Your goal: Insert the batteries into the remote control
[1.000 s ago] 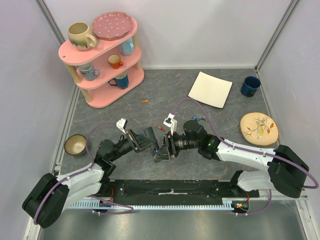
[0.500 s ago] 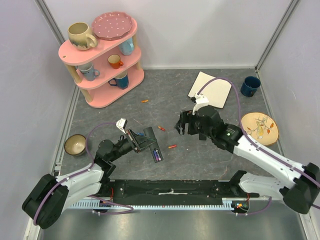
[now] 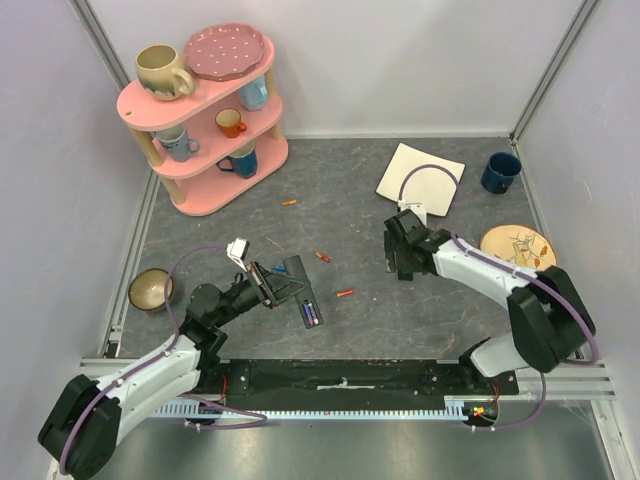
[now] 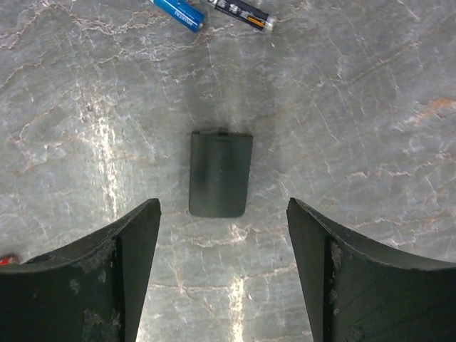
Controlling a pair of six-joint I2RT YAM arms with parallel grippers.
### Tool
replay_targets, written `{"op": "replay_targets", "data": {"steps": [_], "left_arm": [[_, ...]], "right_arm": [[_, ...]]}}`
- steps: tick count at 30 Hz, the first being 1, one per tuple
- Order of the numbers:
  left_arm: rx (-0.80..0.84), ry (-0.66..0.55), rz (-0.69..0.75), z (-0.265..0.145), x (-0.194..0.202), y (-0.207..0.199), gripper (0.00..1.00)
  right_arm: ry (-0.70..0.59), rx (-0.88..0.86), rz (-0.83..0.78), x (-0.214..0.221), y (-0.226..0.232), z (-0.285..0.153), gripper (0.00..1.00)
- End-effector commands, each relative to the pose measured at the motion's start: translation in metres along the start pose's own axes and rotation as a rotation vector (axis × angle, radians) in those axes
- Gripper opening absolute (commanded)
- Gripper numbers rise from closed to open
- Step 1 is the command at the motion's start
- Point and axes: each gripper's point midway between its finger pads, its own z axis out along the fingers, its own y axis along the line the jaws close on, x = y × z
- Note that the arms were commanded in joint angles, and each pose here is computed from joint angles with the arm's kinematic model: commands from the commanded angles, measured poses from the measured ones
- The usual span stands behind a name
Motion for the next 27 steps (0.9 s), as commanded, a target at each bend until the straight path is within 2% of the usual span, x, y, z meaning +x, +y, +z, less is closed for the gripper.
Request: {"op": "replay_targets", "data": {"steps": [1,10,27], "left_arm": [[-0.018,0.014,0.034,-0.006,0.007,0.012,0.02],[-0.010,0.002,0.030,-0.009,0.007,0.011,0.02],[-0.033,-0.009,0.019,-0.006,0.005,0.018,0.02]], "right_arm": [[0.009,-0.018,-0.008,-0.015,0.011,0.011,0.79],[0.078,-0.024,0.007,-0.002,0.010,0.035,0.75],[0.136,-0.100,0.023,0.017,0.008,0.052,0.67]]}}
